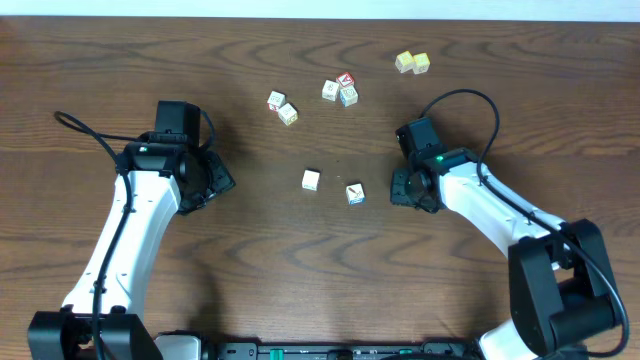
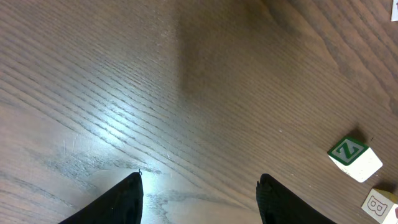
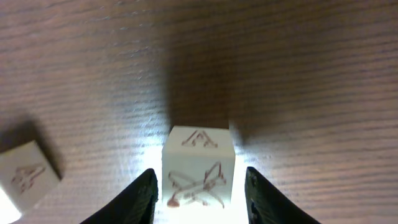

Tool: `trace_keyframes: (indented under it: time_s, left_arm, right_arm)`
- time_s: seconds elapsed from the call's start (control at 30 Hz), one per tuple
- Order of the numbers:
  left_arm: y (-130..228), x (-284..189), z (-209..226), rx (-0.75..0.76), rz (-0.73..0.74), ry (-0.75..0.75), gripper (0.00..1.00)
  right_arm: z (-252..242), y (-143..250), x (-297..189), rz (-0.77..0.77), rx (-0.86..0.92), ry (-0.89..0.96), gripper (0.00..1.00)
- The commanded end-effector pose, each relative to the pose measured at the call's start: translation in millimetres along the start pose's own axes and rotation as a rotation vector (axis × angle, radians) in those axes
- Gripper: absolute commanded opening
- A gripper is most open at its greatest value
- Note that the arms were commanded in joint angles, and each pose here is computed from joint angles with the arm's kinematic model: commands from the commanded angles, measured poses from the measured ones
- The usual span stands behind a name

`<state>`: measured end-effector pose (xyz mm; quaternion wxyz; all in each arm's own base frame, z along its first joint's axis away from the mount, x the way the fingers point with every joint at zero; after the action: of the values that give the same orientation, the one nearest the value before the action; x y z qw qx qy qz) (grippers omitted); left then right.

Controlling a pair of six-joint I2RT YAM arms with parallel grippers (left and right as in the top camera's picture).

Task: Lift 3 blocks

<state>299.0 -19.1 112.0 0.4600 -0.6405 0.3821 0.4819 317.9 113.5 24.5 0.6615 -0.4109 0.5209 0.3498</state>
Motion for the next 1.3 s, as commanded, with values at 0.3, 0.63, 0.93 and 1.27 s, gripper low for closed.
trace_keyframes:
  time_s: [0.3, 0.63, 0.93, 1.27]
  left_arm:
    - [-4, -3, 3, -0.009, -0.014, -0.014, 0.59]
    - [-4, -3, 3, -0.009, -0.014, -0.014, 0.59]
    - [-4, -3, 3, -0.009, -0.014, -0.014, 0.59]
    - [-4, -3, 3, -0.009, -0.014, -0.014, 0.59]
  right_arm:
    - [-1, -11, 8, -0.046, -0.04, 0.01, 0.39]
    - [8, -14, 7, -0.055, -0.149, -0.029, 0.29]
    - [10, -14, 7, -0.058, -0.165, -0.041, 0.35]
    - [11, -15, 5, -0.054, -0.18, -0.037, 0.38]
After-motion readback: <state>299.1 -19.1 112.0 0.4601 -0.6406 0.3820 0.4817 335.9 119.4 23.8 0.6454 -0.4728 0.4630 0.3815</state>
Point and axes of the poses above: each gripper's point midway between its finger pads, its own x axis out along the fingers, its own z axis along the line the jaws close on, y = z × x, the point moved 1 cm from there along -x, back along the fingers, and after that the axes turned 15 degrees about x, right-handed, at the moved point
